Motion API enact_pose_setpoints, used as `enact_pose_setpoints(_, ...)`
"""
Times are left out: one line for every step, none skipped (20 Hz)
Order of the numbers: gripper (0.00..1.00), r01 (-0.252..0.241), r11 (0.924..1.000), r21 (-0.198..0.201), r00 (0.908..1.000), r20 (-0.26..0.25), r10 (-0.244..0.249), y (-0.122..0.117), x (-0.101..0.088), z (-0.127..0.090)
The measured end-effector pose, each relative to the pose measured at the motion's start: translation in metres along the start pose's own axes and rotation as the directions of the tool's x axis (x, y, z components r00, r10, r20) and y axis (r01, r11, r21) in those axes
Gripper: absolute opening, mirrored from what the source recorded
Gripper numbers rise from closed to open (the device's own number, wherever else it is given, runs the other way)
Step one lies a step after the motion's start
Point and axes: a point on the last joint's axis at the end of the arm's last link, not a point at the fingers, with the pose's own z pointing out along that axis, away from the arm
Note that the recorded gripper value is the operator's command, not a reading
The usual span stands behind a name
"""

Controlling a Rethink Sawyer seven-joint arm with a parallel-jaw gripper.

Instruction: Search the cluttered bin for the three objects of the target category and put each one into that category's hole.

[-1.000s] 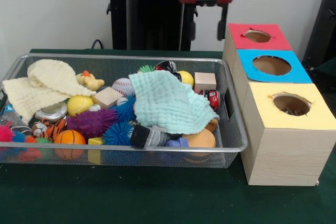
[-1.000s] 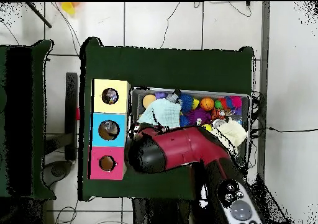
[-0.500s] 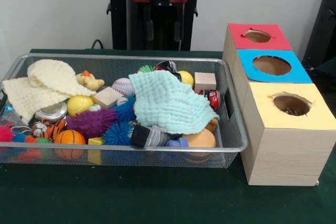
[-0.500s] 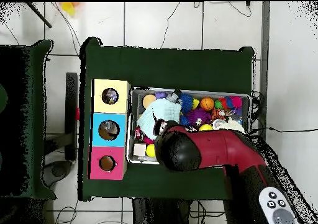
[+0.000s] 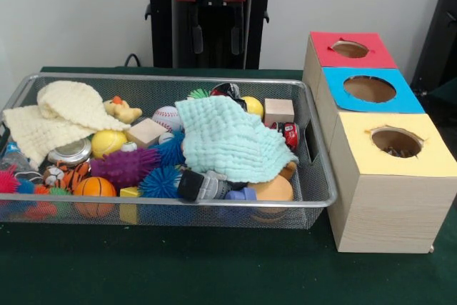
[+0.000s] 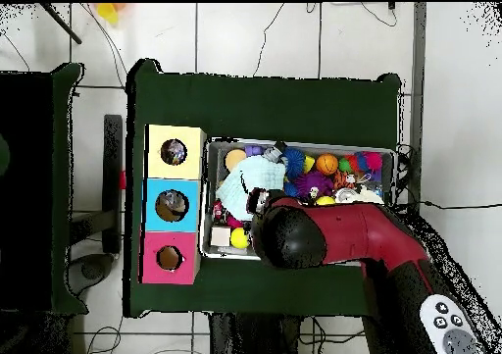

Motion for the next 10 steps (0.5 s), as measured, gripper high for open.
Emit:
enact_pose_setpoints(1.00,0.004,1.0000,-0.001,1.0000,0.001,-0.004,0.001,0.000,0.000)
enact_pose_setpoints(1.00,0.008,1.0000,-0.002,1.0000,0.000,-0.008,0.002,0.001,0.001)
enact_pose_setpoints(1.00,0.014,0.9999,-0.002,0.9999,-0.002,-0.014,0.002,0.002,0.003)
enact_pose_setpoints(1.00,0.018,0.9998,-0.002,0.9998,-0.005,-0.018,0.002,0.003,0.005)
enact_pose_setpoints(1.00,0.022,0.9998,-0.002,0.9997,-0.009,-0.022,0.001,0.005,0.007)
enact_pose_setpoints(1.00,0.028,0.9996,-0.002,0.9995,-0.017,-0.028,0.001,0.008,0.012)
enact_pose_setpoints(1.00,0.032,0.9995,-0.003,0.9993,-0.021,-0.032,0.001,0.009,0.014)
enact_pose_setpoints(1.00,0.039,0.9992,-0.004,0.9988,-0.030,-0.039,0.000,0.013,0.020)
enact_pose_setpoints(1.00,0.045,0.9990,-0.005,0.9983,-0.036,-0.045,0.000,0.016,0.023)
enact_pose_setpoints(1.00,0.059,0.9982,-0.008,0.9969,-0.051,-0.059,-0.001,0.022,0.033)
